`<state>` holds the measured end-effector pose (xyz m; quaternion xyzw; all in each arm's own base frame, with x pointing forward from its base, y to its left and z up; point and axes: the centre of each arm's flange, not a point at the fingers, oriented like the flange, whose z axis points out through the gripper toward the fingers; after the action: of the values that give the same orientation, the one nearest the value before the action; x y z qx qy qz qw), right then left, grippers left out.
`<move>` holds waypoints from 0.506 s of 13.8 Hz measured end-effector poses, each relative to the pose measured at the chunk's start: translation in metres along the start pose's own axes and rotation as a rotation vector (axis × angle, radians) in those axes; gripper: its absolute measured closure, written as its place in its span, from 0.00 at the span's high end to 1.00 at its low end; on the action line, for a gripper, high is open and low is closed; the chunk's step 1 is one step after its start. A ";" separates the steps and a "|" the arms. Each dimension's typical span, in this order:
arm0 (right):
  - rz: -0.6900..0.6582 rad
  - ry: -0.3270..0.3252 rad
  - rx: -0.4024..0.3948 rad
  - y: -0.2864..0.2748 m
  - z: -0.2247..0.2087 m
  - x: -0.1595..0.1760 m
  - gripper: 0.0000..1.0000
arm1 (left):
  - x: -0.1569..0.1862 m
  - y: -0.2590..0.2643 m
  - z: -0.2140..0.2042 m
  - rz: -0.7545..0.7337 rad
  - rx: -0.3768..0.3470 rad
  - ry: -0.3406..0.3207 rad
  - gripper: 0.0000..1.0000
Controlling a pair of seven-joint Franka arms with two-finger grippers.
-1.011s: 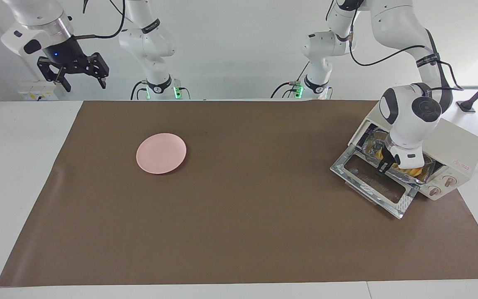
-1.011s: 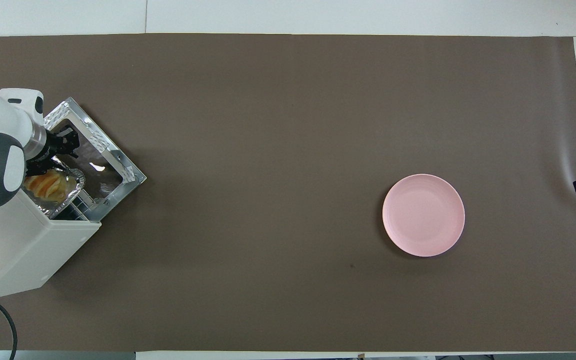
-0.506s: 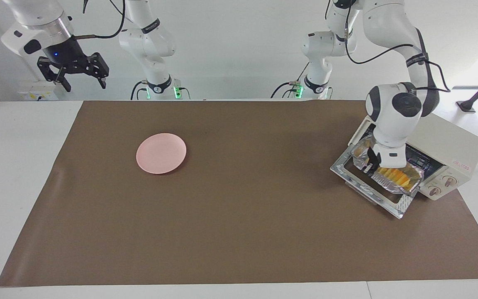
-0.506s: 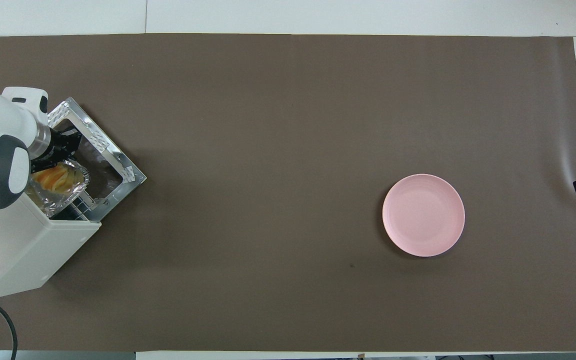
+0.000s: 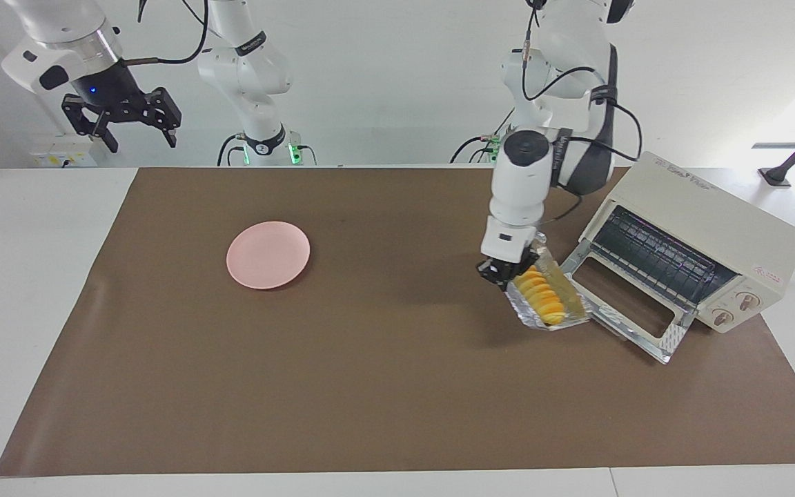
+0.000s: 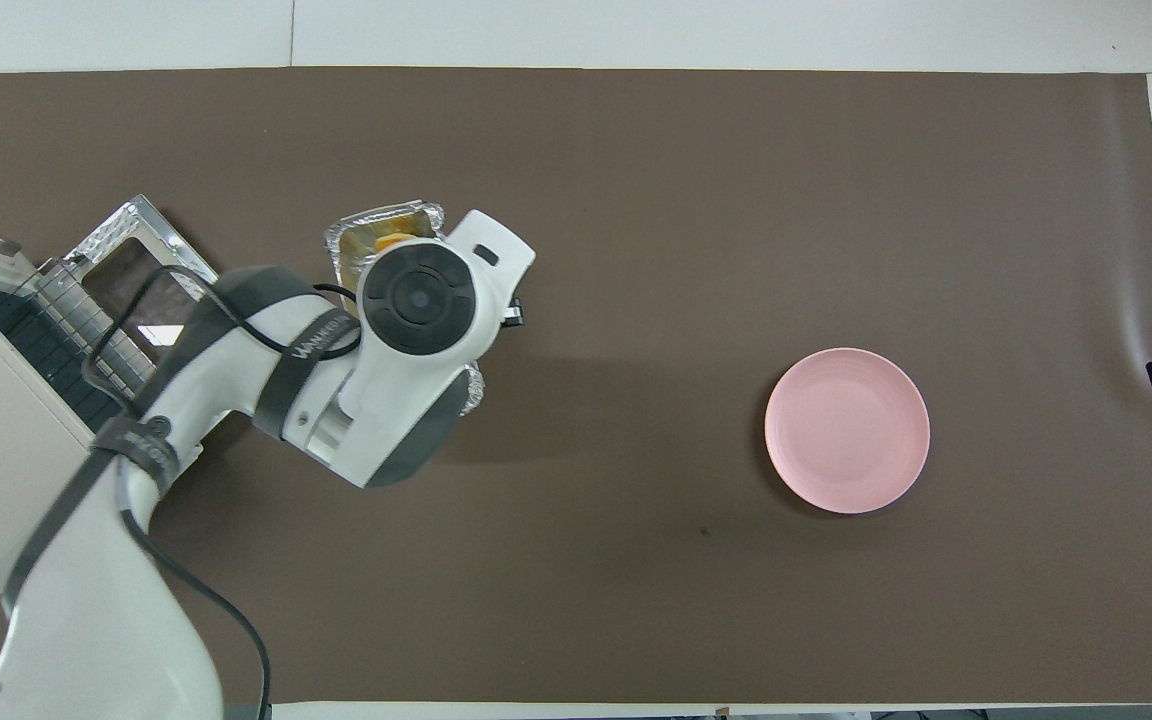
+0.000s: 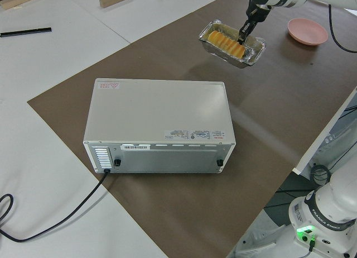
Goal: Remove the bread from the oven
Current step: 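Carry the foil tray to the table center with the left gripper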
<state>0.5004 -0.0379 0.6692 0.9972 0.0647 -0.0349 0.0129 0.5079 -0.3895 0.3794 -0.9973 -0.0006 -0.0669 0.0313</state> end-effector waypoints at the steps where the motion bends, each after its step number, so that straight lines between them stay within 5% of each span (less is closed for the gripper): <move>1: 0.000 0.000 0.000 0.000 0.000 0.000 1.00 | -0.016 0.035 0.010 0.050 0.007 -0.021 0.02; 7: 0.000 0.000 0.000 0.000 0.000 0.000 1.00 | -0.035 0.091 0.037 0.068 -0.028 -0.097 0.02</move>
<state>0.5004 -0.0379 0.6692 0.9972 0.0648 -0.0349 0.0129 0.4790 -0.4781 0.3324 -0.9991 0.0329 -0.0172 0.0198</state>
